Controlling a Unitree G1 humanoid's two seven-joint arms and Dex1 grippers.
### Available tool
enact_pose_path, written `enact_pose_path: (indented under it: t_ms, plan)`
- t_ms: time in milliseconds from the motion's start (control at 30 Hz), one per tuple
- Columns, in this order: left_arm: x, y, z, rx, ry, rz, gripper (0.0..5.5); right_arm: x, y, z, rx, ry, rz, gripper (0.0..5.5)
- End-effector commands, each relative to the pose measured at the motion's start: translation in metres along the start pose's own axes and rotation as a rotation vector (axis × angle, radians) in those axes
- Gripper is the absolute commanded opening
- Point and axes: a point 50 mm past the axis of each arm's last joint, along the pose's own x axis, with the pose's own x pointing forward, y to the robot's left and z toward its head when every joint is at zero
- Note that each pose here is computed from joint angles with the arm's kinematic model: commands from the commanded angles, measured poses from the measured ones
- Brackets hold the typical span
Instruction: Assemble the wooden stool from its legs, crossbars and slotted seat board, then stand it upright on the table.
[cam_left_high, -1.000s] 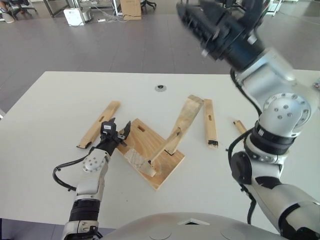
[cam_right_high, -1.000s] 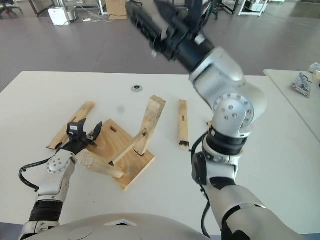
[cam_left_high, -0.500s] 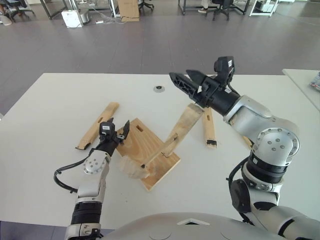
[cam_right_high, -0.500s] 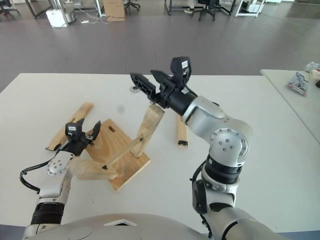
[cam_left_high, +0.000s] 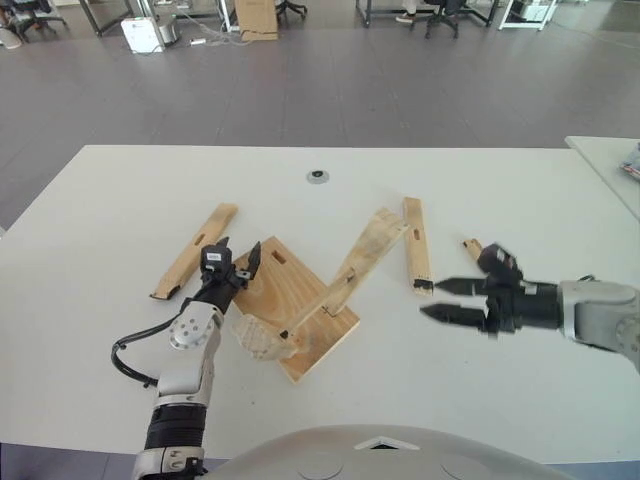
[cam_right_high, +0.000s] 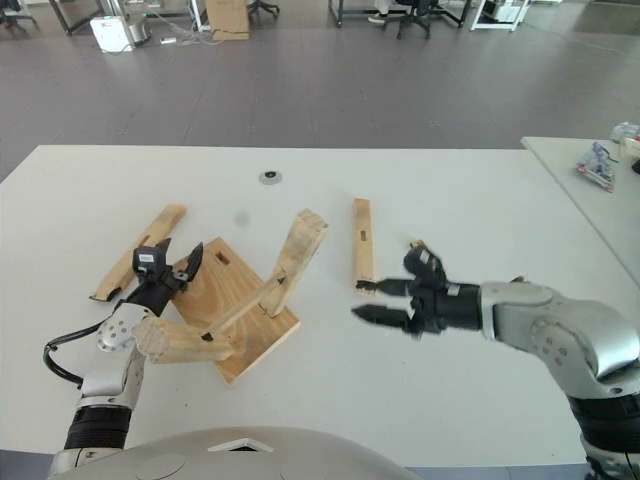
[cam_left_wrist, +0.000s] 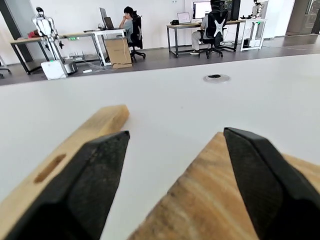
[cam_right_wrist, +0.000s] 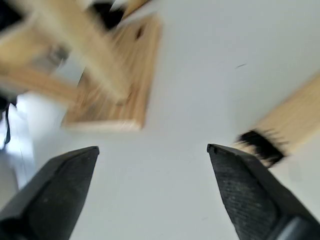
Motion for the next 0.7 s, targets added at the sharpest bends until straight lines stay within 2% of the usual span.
enact_pose_path:
  t_ms: [33, 167, 233, 300, 367, 500, 567, 633, 700]
  plan:
    - [0.038, 0.041, 0.009, 0.340, 0.113, -0.084, 3.47, 0.030, 0.015, -0.023, -0.165, 0.098, 0.019, 4.06]
    - [0.061, 0.069, 0.033, 0.716, 0.187, -0.232, 3.47, 0.063, 0.020, -0.040, -0.300, 0.148, -0.074, 4.06]
    - [0.064, 0.079, 0.037, 0.908, 0.251, -0.334, 3.47, 0.082, 0.018, -0.049, -0.331, 0.159, -0.143, 4.06]
    - [0.063, 0.080, 0.033, 0.995, 0.284, -0.437, 3.47, 0.093, 0.012, -0.050, -0.364, 0.150, -0.201, 4.06]
    - [0.061, 0.079, 0.030, 1.013, 0.288, -0.491, 3.47, 0.098, 0.009, -0.049, -0.387, 0.144, -0.227, 4.06]
    - [0.031, 0.073, 0.017, 1.041, 0.302, -0.797, 3.47, 0.118, 0.004, -0.026, -0.384, 0.037, -0.344, 4.06]
    - [0.025, 0.071, 0.017, 1.030, 0.292, -0.848, 3.47, 0.120, 0.002, -0.024, -0.376, 0.019, -0.368, 4.06]
    - [0.016, 0.058, 0.016, 0.972, 0.259, -0.929, 3.47, 0.127, -0.003, -0.007, -0.240, -0.124, -0.431, 4.06]
    - [0.001, 0.045, 0.017, 0.883, 0.228, -1.002, 3.47, 0.132, -0.017, 0.015, -0.196, -0.229, -0.524, 4.06]
